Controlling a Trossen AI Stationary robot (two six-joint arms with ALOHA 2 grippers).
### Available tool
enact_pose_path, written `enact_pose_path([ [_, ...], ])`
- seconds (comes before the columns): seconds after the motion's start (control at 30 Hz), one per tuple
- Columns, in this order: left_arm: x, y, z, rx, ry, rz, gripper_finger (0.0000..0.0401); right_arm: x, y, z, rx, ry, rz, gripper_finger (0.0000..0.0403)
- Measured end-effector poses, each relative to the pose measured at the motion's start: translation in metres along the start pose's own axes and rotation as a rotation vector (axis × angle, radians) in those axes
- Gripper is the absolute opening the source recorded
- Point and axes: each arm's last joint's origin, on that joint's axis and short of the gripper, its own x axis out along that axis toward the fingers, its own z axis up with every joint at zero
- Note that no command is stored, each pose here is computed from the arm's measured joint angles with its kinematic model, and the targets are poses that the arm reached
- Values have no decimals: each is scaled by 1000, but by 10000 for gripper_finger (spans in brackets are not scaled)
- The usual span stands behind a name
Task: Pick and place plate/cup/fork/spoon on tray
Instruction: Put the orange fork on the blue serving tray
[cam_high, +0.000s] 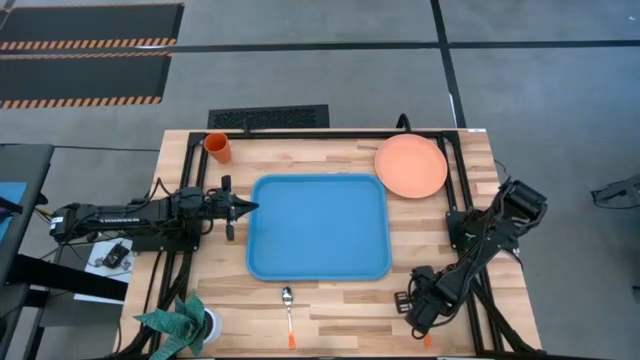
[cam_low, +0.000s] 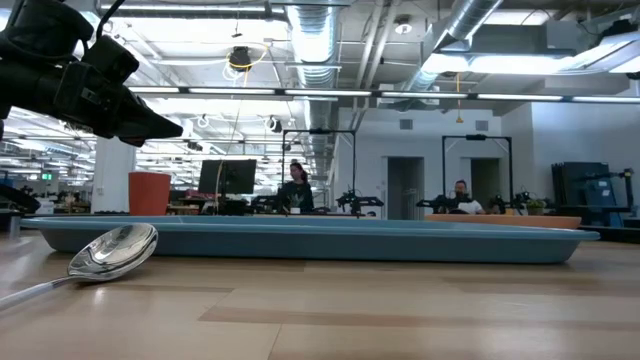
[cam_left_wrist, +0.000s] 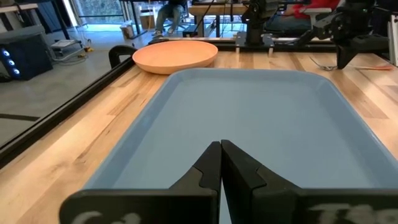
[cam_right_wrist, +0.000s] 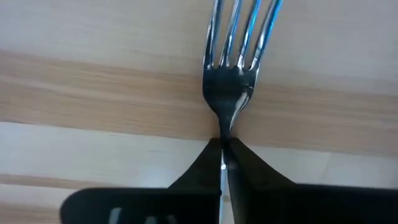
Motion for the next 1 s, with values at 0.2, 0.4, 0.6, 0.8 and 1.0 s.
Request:
enact_pose_path([
  [0.2,0,0,0,-1,0,0,0,-13,13,5,-28,19,49,21],
  [0.4,0,0,0,-3,-2,0,0,-49,27,24,-22,34,93,20],
  [0.6,0,0,1,-3,-5,0,0,-99,48,68,-79,-70,90,23],
  [0.8,0,0,1,-5,-8,0,0,-113,78,139,-116,-177,134,23],
  [1.0,0,0,0,-10,-3,-1,0,-91,100,205,-103,-211,109,22],
])
